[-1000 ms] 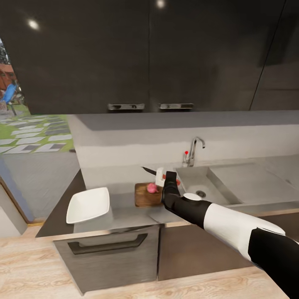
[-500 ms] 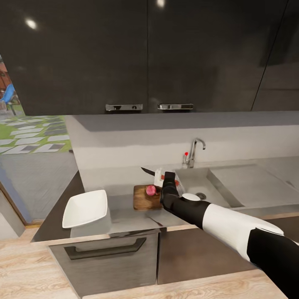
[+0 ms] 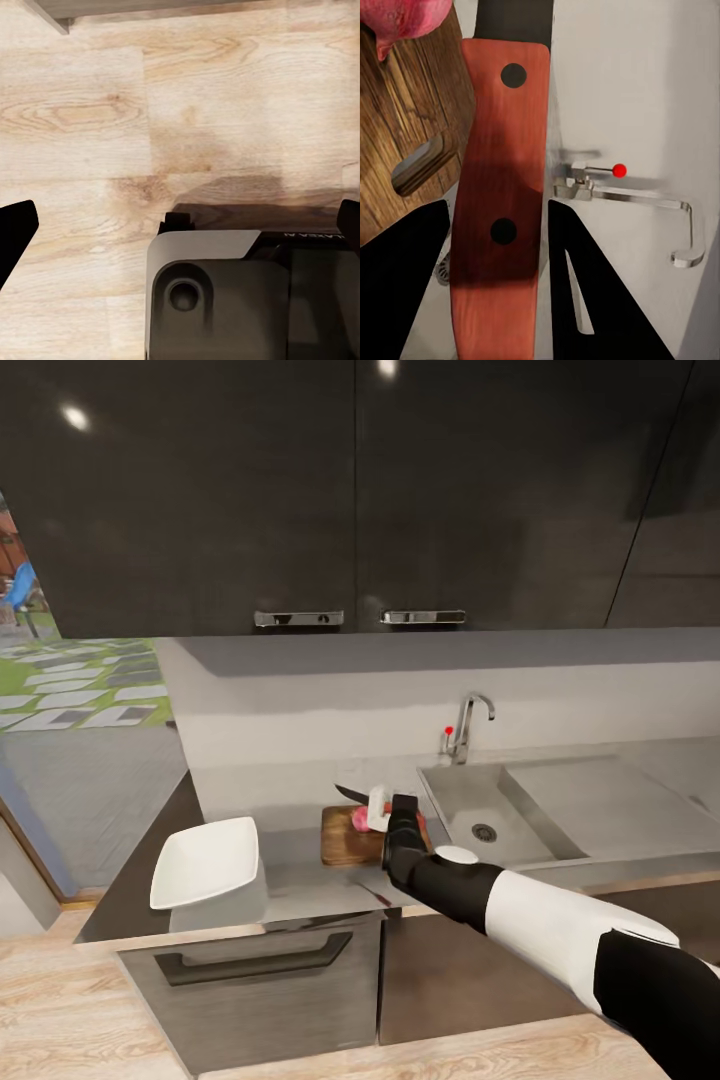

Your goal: In the kitchen, take the Vidalia onion out of the sink, dice it on the chopping board with the paring knife, put the diced onion into the bowl on the countertop, then place both the paring knife and the chopping board into the sink.

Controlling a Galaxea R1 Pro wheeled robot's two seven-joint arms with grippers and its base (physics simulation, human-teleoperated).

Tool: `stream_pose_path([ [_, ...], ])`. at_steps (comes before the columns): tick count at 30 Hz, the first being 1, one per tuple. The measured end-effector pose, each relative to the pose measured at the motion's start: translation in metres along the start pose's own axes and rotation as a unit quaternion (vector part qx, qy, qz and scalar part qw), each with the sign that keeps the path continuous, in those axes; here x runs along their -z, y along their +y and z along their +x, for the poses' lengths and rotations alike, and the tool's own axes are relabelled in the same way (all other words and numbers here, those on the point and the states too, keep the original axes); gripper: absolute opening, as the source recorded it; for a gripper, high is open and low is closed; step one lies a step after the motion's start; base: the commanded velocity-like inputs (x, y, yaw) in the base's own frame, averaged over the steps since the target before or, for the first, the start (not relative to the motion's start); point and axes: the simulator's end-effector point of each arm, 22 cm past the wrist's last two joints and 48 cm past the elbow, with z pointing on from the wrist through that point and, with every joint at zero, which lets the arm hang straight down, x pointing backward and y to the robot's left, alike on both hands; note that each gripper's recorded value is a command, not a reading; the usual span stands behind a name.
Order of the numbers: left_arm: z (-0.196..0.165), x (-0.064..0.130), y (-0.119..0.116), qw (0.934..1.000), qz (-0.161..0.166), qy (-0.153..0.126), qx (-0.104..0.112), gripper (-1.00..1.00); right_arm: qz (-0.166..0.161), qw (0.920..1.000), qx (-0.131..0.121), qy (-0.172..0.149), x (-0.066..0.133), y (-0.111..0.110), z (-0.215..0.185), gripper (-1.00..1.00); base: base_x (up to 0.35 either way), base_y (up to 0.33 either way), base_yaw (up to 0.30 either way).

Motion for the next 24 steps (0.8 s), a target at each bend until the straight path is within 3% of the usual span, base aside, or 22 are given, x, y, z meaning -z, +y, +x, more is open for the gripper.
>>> stream_pose_path([
  [24, 0.0, 0.0, 0.0, 1.0, 0.0, 0.0, 0.0, 1.0, -0.004, 1.0, 0.004, -0.003, -0.009, 0.007, 0.006, -1.0, 0.0, 0.0, 0.0],
])
